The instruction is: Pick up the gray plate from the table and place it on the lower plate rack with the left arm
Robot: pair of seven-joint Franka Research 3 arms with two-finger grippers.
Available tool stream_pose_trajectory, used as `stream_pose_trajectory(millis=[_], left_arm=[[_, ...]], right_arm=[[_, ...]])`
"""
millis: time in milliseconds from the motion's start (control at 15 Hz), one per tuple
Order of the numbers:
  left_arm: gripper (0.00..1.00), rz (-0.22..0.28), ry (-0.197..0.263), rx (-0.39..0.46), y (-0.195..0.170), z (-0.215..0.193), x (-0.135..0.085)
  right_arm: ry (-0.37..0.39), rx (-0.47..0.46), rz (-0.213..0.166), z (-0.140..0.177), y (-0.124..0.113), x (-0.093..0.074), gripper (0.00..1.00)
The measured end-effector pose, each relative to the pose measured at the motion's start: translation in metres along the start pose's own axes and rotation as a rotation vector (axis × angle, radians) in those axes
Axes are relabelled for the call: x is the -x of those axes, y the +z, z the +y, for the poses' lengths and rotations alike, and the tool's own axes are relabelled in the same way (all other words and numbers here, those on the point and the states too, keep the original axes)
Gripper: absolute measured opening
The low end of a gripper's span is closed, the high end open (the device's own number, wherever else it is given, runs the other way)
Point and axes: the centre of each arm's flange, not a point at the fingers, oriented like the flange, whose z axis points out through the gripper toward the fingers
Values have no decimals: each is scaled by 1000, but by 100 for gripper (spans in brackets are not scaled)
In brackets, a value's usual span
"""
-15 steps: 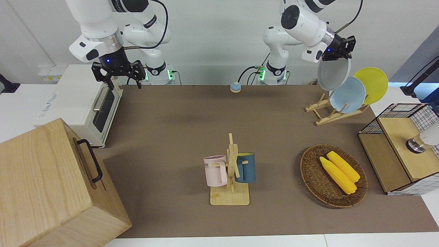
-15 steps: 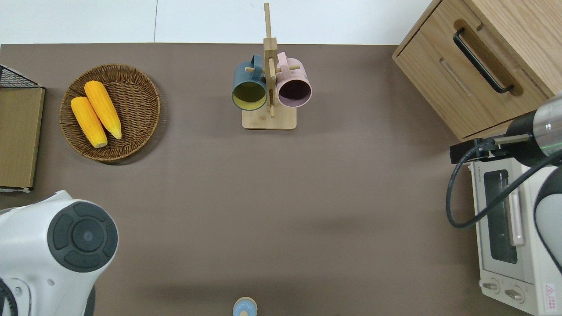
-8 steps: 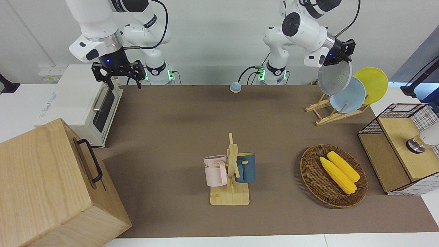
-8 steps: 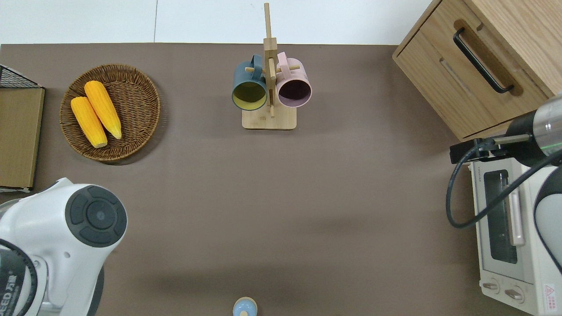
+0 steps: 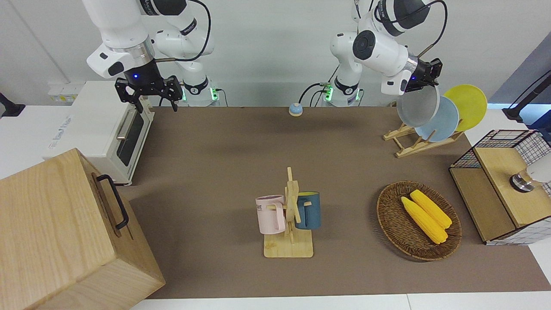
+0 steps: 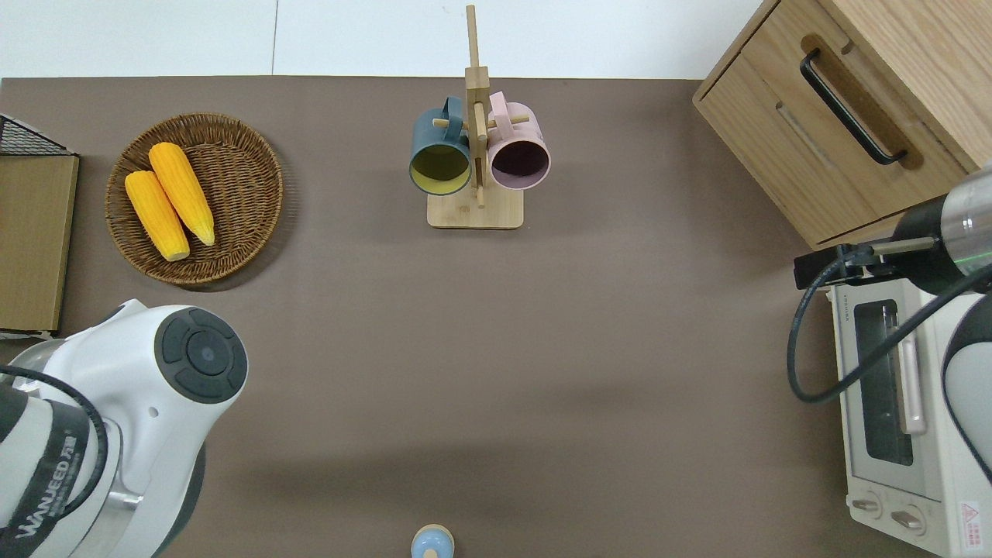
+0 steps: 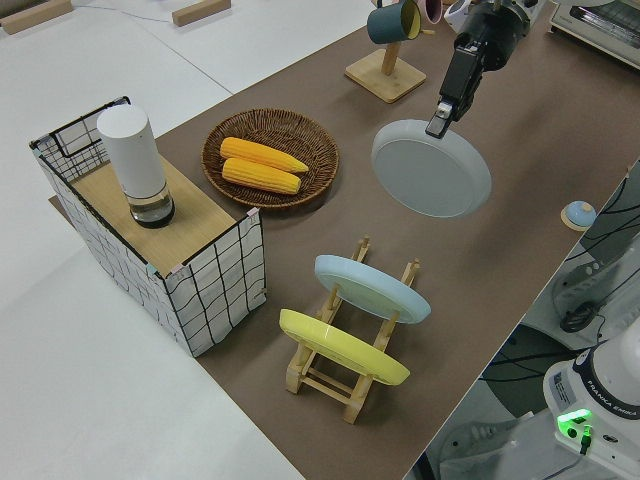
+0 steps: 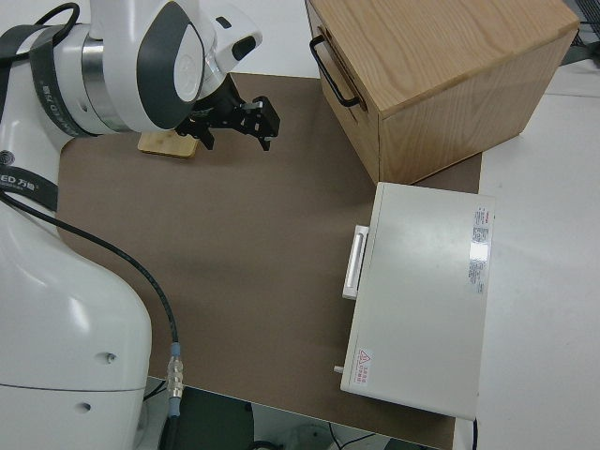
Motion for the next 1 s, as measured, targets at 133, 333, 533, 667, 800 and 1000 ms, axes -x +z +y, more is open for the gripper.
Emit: stream_pose_trajectory(millis=[133,333,533,667,800,1000], left_arm=[[1,1,-11,-2,5,8,-2],[1,4,-26,-22,13,20,-4],[1,4,-30,-40,23,29,-6],[1,10,-40,-37,31,29,-10],[1,13,-52,-43,40,30,-13],[1,0,-76,-53,54,41,-13]], right_arm=[[0,0,0,0,0,0,99],[0,0,0,0,0,0,99],[0,0,0,0,0,0,99],[0,0,0,0,0,0,99],[0,0,0,0,0,0,99],[0,0,0,0,0,0,99]])
